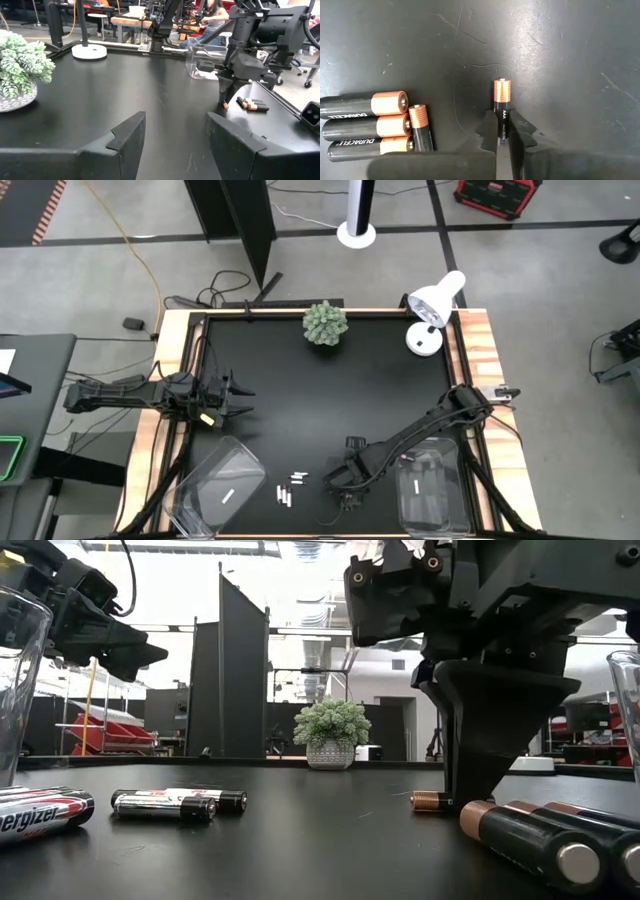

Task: Sort batteries
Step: Put the black battery into the right transparent bin

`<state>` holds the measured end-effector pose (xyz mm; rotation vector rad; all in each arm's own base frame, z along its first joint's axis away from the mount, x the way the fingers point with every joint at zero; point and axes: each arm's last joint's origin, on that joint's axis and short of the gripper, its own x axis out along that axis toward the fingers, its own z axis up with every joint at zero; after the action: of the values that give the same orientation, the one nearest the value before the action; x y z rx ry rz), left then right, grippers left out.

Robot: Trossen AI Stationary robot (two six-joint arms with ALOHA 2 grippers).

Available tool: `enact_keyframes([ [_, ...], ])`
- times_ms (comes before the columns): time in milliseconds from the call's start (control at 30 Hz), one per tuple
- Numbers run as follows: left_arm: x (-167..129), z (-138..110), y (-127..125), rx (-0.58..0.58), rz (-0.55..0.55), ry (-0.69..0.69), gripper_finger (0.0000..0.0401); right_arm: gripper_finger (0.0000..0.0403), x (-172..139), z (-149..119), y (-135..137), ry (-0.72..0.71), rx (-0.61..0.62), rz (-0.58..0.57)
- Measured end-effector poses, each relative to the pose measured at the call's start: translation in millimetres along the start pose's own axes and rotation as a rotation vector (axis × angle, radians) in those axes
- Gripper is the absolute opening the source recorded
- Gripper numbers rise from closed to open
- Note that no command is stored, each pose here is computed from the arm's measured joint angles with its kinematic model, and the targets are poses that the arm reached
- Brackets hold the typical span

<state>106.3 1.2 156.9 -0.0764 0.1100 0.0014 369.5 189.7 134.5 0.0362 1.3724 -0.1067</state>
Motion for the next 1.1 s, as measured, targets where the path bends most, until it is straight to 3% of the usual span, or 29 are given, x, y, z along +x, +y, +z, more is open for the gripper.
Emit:
enact_keyframes([
  [367, 0, 0, 0, 0.0, 0.0, 0.0, 0.02, 0.001, -3, 2, 1, -0.01, 0.001, 0.01],
  [1100, 0, 0, 0, -0.008, 0.0, 0.0, 0.02, 0.0008, -49, 28, 8, -0.033, -0.051, 0.026],
])
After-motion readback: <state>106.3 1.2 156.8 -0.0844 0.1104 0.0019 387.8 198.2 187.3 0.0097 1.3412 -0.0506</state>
